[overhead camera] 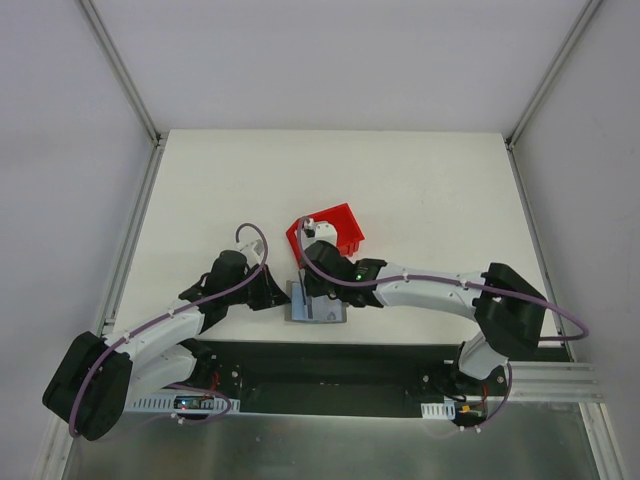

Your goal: Put the credit cards into the card holder

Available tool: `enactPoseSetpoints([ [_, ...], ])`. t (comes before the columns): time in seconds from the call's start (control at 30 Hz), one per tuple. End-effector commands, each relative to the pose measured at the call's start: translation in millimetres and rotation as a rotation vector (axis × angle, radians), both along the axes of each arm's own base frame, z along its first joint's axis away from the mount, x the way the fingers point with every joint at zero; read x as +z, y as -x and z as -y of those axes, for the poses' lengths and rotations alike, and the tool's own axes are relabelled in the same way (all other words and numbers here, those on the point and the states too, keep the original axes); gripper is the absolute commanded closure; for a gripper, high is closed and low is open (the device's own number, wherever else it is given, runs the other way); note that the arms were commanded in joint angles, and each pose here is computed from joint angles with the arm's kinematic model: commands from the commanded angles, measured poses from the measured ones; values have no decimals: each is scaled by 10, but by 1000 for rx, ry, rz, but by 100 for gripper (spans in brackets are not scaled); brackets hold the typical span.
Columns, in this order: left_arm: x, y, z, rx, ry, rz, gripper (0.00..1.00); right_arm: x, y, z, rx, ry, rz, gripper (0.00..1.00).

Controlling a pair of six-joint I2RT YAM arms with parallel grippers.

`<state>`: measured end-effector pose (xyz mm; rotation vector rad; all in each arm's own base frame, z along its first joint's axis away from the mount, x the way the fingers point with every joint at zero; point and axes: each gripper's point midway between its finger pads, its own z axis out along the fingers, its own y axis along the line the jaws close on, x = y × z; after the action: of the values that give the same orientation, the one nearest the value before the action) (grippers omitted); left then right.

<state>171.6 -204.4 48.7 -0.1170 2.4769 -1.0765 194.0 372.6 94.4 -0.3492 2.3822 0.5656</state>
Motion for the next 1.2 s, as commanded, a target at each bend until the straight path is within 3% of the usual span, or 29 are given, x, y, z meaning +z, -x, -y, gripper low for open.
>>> enactPoseSetpoints([
  [0.0, 12, 0, 16, -11, 10, 10, 100, 275, -59, 93, -26, 18, 65, 100],
  [0.67, -32, 3, 5, -8, -2, 0, 100, 286, -15, 482, -99, 52, 83, 100],
  [0.97, -271, 35, -50, 6, -39, -37, 100, 113, 174, 237, -33, -283, -147, 100],
  [1.17, -375, 62, -74, 20, -49, -63, 100, -53, 217, 220, -52, -400, -247, 100],
])
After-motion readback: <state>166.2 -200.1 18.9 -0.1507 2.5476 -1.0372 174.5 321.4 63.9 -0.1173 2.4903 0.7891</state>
